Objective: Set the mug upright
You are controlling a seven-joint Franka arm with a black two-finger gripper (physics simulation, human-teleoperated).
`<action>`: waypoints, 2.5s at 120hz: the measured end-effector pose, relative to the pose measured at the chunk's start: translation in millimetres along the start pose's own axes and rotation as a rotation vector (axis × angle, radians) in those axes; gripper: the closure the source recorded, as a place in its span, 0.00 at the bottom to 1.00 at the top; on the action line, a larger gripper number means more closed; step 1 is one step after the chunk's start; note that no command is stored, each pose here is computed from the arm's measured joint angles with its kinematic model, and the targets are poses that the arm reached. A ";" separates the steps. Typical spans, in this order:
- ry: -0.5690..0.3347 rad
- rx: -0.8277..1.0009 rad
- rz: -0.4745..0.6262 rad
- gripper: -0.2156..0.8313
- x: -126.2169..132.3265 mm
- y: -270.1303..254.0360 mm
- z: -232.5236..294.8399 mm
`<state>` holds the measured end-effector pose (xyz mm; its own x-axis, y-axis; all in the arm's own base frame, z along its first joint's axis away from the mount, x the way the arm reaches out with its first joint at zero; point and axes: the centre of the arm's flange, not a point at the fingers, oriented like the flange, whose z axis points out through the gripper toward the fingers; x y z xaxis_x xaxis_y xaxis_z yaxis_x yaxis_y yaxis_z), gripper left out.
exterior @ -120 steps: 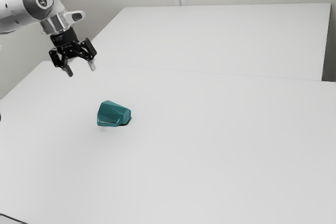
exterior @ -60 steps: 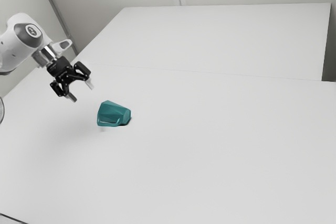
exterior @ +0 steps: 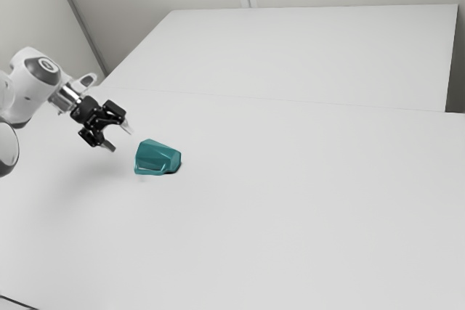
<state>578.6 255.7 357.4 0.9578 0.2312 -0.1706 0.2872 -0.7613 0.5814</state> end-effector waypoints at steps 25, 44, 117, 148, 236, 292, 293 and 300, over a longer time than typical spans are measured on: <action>0.025 -0.071 0.046 0.21 4.3 -18.8 11.3; 0.032 -0.124 0.076 0.21 1.7 -22.6 23.0; 0.097 -0.204 0.235 0.21 -0.4 -22.1 43.8; 0.109 -0.224 0.285 0.21 2.1 -13.6 50.0; 0.076 -0.265 0.333 0.57 0.4 1.7 82.5; 0.077 -0.281 0.356 0.92 2.2 19.5 85.4; 0.077 -0.280 0.357 0.92 2.2 19.9 85.1; 0.080 -0.278 0.363 0.92 1.7 24.3 82.4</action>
<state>587.6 187.7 305.7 0.9896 0.0342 0.1394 -0.0895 -0.6125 0.7854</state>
